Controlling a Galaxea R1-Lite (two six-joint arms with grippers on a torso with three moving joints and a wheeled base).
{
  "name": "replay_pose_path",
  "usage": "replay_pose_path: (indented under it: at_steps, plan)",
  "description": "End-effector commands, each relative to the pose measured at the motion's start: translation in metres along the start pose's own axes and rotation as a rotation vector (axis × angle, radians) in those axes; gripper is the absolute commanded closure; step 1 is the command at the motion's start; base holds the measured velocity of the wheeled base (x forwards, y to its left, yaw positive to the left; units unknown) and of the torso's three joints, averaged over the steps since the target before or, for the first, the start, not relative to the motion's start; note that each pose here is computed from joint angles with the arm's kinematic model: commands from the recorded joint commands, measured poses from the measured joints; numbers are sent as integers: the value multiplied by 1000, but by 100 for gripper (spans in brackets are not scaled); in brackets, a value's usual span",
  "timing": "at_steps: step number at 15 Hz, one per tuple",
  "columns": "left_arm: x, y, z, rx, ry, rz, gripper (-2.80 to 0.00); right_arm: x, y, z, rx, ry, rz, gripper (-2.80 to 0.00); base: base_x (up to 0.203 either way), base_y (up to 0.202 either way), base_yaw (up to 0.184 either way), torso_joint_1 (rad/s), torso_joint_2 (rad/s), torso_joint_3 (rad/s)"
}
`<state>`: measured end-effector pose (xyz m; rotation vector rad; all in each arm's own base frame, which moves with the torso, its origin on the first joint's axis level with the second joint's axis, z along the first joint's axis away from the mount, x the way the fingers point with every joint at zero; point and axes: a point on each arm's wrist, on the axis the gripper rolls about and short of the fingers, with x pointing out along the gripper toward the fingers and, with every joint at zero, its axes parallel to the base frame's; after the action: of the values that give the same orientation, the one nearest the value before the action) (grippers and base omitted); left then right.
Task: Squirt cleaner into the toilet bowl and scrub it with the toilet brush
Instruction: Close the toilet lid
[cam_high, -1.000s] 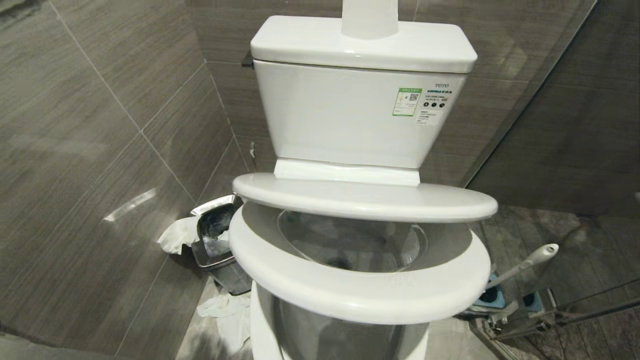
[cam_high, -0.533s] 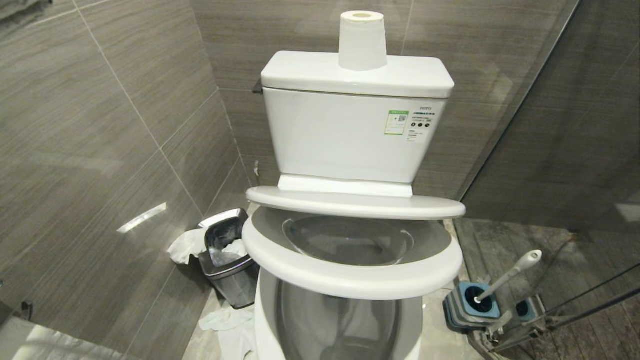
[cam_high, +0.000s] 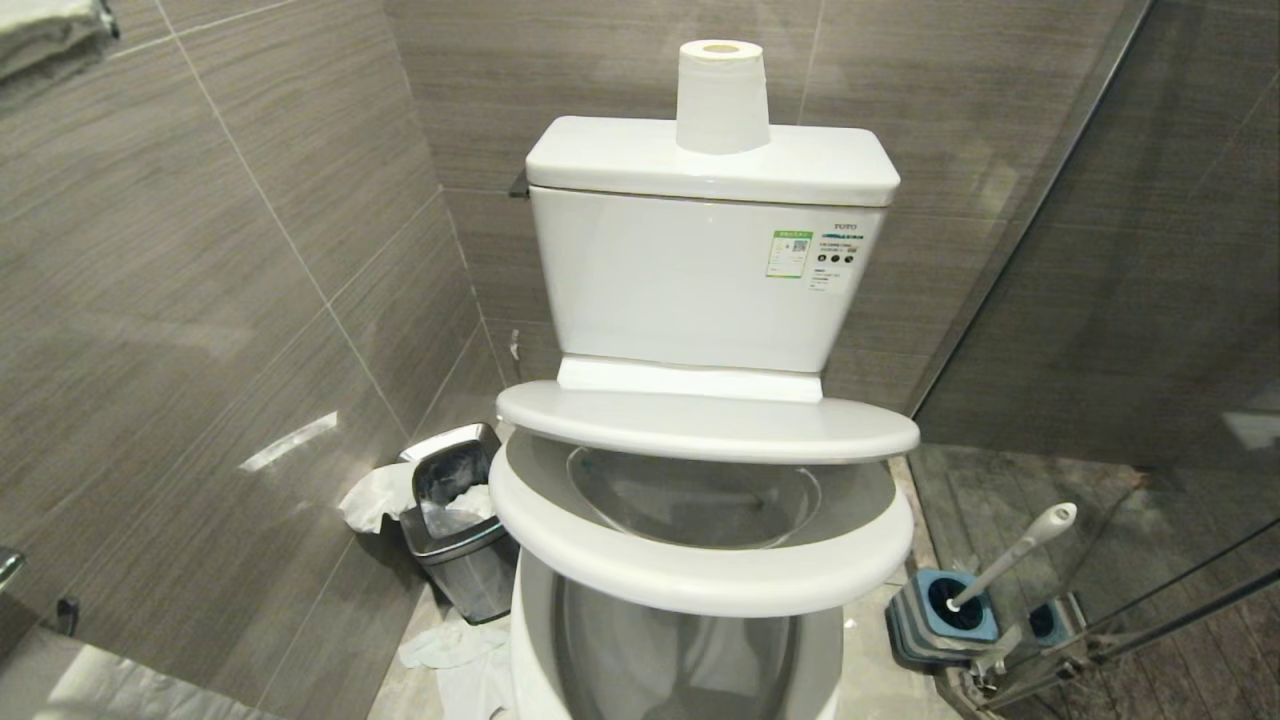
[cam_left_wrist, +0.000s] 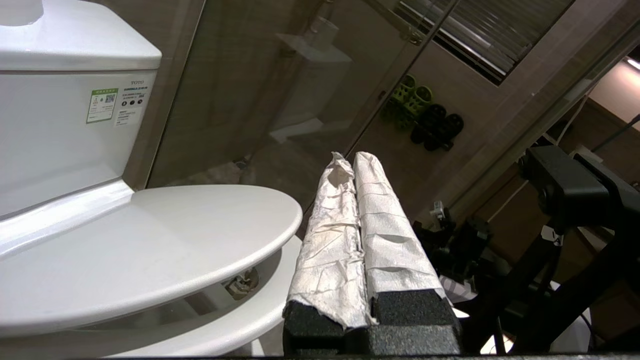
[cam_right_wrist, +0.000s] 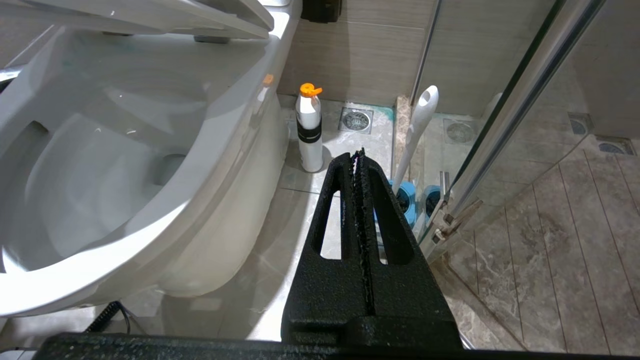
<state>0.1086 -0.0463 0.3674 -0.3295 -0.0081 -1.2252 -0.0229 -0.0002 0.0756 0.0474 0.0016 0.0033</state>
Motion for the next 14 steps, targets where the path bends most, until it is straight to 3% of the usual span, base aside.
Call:
replay_pose_path:
  at_steps: [1,3,5,7,9,11,12,14]
  plan:
    - [4,5,9,23,-13,16,0,0,0,0,0,2,0,0,0,0,0,0,0,0]
    - [10,27,13,89,-14,97,0,0,0,0,0,2,1,0,0,0,0,0,0,0]
    - [16,55,19,201,2,205,0,0,0,0,0,2,0,0,0,0,0,0,0,0]
    - [20,64,31,259,36,277,0,0,0,0,0,3,1,0,0,0,0,0,0,0]
    - [22,66,31,291,155,370,0,0,0,0,0,3,0,0,0,0,0,0,0,0]
    - [26,66,26,392,291,489,0,0,0,0,0,2,0,0,0,0,0,0,0,0]
    - [32,65,21,400,335,506,0,0,0,0,0,2,1,0,0,0,0,0,0,0]
    - [45,68,5,350,435,477,0,0,0,0,0,3,0,0,0,0,0,0,0,0]
